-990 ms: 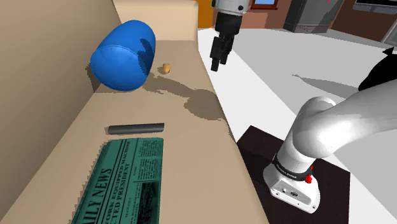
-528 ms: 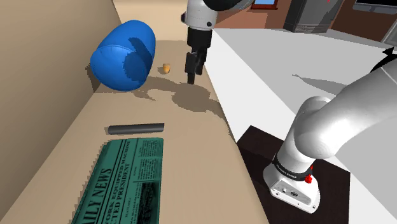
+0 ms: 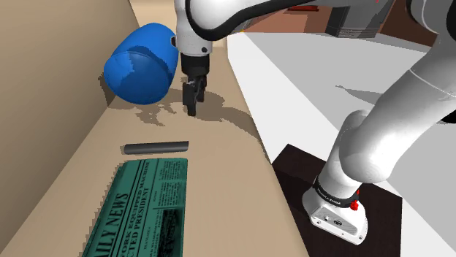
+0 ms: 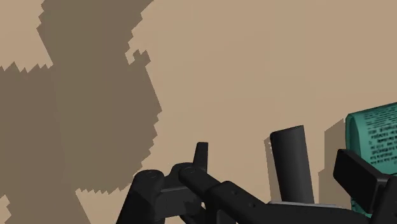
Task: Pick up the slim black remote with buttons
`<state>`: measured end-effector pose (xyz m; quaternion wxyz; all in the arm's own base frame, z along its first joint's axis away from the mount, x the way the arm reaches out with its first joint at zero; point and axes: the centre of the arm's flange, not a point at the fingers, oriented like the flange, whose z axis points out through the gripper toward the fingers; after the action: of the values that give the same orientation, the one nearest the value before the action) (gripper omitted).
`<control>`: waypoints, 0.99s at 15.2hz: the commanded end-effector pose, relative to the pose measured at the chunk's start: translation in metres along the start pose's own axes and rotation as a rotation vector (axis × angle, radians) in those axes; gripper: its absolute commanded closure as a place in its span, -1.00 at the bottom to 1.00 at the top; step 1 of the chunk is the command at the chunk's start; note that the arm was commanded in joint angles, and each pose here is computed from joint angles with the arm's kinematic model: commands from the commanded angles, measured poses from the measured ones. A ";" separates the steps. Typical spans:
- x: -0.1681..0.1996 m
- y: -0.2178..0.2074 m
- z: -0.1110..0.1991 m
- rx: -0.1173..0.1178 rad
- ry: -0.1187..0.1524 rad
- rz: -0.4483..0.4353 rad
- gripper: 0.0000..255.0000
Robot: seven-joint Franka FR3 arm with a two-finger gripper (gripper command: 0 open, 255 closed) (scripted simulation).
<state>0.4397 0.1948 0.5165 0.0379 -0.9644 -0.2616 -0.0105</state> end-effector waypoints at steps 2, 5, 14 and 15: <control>0.033 -0.019 0.022 -0.001 -0.012 -0.061 -1.00; 0.061 -0.040 0.043 -0.002 -0.025 -0.120 -1.00; 0.097 -0.071 0.094 -0.004 -0.043 -0.202 -1.00; 0.096 -0.070 0.099 -0.004 -0.043 -0.202 -1.00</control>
<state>0.4879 0.3106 0.4324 0.0290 -0.9332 -0.3581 0.0063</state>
